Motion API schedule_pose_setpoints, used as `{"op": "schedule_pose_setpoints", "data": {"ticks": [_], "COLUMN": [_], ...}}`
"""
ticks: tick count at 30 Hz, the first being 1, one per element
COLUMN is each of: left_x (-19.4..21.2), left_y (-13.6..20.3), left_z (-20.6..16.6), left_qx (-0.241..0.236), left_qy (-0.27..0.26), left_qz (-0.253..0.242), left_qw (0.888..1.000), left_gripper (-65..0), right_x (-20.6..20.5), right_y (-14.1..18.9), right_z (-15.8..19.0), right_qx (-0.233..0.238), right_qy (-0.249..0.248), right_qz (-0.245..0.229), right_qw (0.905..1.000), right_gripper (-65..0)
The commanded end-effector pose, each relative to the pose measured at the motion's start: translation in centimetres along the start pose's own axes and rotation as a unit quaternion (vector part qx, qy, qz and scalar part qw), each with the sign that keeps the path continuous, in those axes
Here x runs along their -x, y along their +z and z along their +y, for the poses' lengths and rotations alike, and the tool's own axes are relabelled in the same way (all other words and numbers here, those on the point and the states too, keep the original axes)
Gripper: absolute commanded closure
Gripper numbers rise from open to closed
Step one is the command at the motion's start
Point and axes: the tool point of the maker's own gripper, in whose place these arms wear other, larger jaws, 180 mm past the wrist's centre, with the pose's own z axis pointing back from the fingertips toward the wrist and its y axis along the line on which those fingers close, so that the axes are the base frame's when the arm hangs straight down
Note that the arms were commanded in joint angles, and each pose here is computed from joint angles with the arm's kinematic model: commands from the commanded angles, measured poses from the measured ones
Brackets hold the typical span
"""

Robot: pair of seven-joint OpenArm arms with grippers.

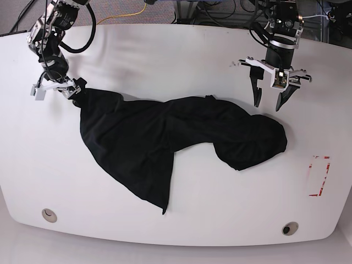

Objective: Layout the t-shirt on the table in an organized manner, then fold the t-shirt properly
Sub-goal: 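Lower the right gripper onto the black shirt's corner and pinch it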

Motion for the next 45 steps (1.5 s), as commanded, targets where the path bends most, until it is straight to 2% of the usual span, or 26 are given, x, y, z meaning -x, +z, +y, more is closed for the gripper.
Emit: {"op": "schedule_pose_setpoints", "data": {"ticks": [1,18,26,37,39,42,43,44,45], "left_x": [-0.9,-0.9,-0.9,-0.8,-0.8,-0.8,-0.8,-0.8,-0.8], "left_y": [0.2,0.1,0.1,0.1,0.1,0.1,0.1,0.1,0.1], "left_z": [0.2,0.2,0.2,0.2,0.2,0.2,0.2,0.2,0.2], "left_qx": [-0.004,-0.004,-0.004,-0.004,-0.004,-0.004,-0.004,-0.004,-0.004], "left_qy": [0.0,0.0,0.0,0.0,0.0,0.001,0.001,0.001,0.001], "left_qz": [-0.016,-0.015,-0.015,-0.015,-0.015,-0.015,-0.015,-0.015,-0.015], "left_qw": [1.0,1.0,1.0,1.0,1.0,1.0,1.0,1.0,1.0], "left_gripper": [-30.6,-30.6,-30.4,-30.4,-30.4,-30.3,-30.3,-30.3,-30.3], "right_x": [-0.9,1.8,3.3,4.1,4.1,4.1,4.1,4.1,4.1], "right_y": [0.0,-1.8,-2.8,-3.0,-3.0,-3.1,-3.1,-3.1,-3.1], "right_z": [0.7,-1.4,0.9,1.4,1.4,1.4,1.4,1.4,1.4], "right_qx": [-0.021,-0.008,-0.034,-0.038,-0.038,-0.039,-0.039,-0.039,-0.039], "right_qy": [-0.003,-0.051,-0.035,-0.044,-0.044,-0.044,-0.044,-0.044,-0.044], "right_qz": [-0.011,0.026,0.053,0.056,0.056,0.057,0.057,0.057,0.057], "right_qw": [0.9997,0.9983,0.9974,0.9967,0.9967,0.9967,0.9967,0.9967,0.9967], "right_gripper": [-51.0,-51.0,-51.0,-50.6,-48.0,-38.0,-32.5,-29.8,-22.2]}}
